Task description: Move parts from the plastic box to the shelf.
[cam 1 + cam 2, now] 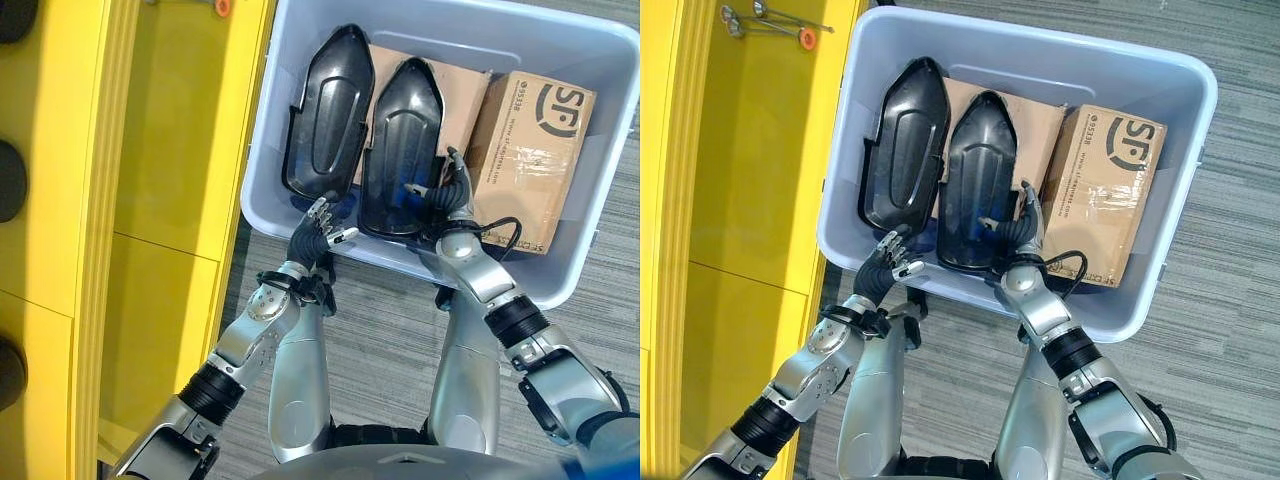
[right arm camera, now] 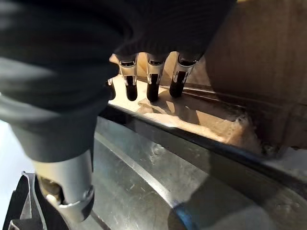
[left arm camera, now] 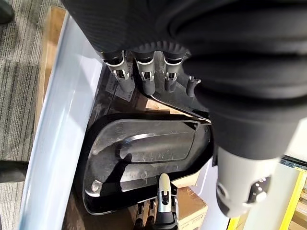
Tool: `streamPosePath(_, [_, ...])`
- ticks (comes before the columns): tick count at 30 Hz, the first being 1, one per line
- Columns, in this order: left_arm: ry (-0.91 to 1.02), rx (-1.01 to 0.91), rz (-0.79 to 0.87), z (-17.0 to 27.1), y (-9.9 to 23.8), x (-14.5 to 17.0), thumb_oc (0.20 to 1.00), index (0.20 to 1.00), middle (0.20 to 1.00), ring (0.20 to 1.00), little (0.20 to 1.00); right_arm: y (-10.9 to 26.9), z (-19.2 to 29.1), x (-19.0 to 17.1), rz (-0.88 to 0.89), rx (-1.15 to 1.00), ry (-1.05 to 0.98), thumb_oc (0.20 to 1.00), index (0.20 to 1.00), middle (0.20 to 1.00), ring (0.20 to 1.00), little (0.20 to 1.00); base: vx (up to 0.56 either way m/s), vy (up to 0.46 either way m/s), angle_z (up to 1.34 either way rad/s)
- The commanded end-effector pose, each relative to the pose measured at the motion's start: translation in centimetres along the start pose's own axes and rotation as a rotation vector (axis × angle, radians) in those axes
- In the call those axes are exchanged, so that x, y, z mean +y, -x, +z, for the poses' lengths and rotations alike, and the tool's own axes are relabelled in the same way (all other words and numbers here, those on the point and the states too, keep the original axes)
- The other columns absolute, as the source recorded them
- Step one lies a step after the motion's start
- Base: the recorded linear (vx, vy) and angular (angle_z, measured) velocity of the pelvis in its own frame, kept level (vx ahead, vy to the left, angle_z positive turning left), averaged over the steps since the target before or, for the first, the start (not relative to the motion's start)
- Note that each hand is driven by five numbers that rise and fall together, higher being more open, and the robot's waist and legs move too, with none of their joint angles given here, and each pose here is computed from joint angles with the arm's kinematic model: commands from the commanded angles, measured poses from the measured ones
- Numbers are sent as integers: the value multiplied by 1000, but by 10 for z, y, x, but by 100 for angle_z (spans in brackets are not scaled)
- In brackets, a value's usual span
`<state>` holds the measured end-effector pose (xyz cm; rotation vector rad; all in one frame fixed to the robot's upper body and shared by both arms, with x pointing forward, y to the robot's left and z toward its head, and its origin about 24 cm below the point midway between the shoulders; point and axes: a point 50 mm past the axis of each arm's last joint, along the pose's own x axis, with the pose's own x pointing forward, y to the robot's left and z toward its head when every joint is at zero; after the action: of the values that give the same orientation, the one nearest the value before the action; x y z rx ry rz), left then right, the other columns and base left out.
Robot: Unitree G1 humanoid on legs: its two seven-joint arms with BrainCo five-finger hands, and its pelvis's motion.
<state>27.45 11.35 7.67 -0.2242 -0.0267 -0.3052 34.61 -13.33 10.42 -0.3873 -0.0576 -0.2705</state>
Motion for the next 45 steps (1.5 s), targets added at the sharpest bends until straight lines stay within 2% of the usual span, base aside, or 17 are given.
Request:
streamPosePath(1, [39, -80, -48, 10, 6, -14, 1000, 1000, 1000, 1000, 1000, 8, -59, 4, 80, 280, 105, 1000, 1000, 1000, 1000, 1000, 0, 0, 0])
streamPosePath(6, [44, -87, -54, 10, 6, -13, 1000, 1000, 1000, 1000, 1000, 11, -73, 5, 83, 362, 163, 1000, 1000, 1000, 1000, 1000, 0, 0, 0])
streamPosePath(7, [40, -93, -56, 10, 5, -14, 1000, 1000, 1000, 1000, 1000, 12, -81, 6, 79, 395, 165, 529, 529, 529, 529, 529, -14, 10, 3])
streamPosePath(9, [51, -94, -55, 9, 3, -14, 1000, 1000, 1000, 1000, 1000, 11, -87, 4, 64, 419, 169, 200, 200, 200, 200, 200, -6, 18, 6])
streamPosePath(16, [69, -104, -90, 6, -2, -18, 1000, 1000, 1000, 1000, 1000, -2, -106, -23, -76, 528, 236, 200, 200, 200, 200, 200, -3, 2, 10])
streamPosePath(19, [56, -115, -104, 2, -2, -17, 1000, 1000, 1000, 1000, 1000, -5, -119, -45, -129, 617, 369, 200, 200, 200, 200, 200, -1, -12, 4])
streamPosePath(21, [66, -137, -112, 3, -3, -20, 1000, 1000, 1000, 1000, 1000, 15, -149, -55, -126, 741, 434, 200, 200, 200, 200, 200, 13, -41, 15])
streamPosePath(27, [82, -129, -92, -7, 4, -18, 1000, 1000, 1000, 1000, 1000, 29, -169, -71, -111, 750, 547, 200, 200, 200, 200, 200, 10, -4, 11])
streamPosePath(28, [86, -126, -87, -8, 6, -16, 1000, 1000, 1000, 1000, 1000, 29, -168, -70, -117, 722, 547, 200, 200, 200, 200, 200, 0, 0, 0])
streamPosePath(31, [91, -113, -97, -10, 13, -9, 1000, 1000, 1000, 1000, 1000, 11, -141, -57, -141, 460, 474, 200, 200, 200, 200, 200, -15, -31, -6])
streamPosePath(35, [85, -103, -78, -9, 15, -3, 1000, 1000, 1000, 1000, 1000, 1, -117, -45, -144, 317, 402, 200, 200, 200, 200, 200, -14, -37, -15])
streamPosePath(38, [85, -103, -78, -9, 15, -3, 1000, 1000, 1000, 1000, 1000, 1, -117, -45, -144, 317, 402, 200, 200, 200, 200, 200, -6, -26, -4])
streamPosePath(39, [67, -89, -45, -6, 15, 5, 1000, 1000, 1000, 1000, 1000, -11, -82, -39, -180, 149, 236, 200, 200, 200, 200, 200, -21, -95, 0])
streamPosePath(40, [106, -63, -27, -7, 15, 8, 1000, 1000, 1000, 1000, 1000, -14, -67, -39, -203, 84, 178, 200, 200, 200, 200, 200, -17, -104, -1])
streamPosePath(45, [94, -57, 8, 1, 14, 13, 1000, 1000, 1000, 1000, 1000, -20, -21, -52, -266, -105, 55, 200, 200, 200, 200, 200, -12, -47, -25])
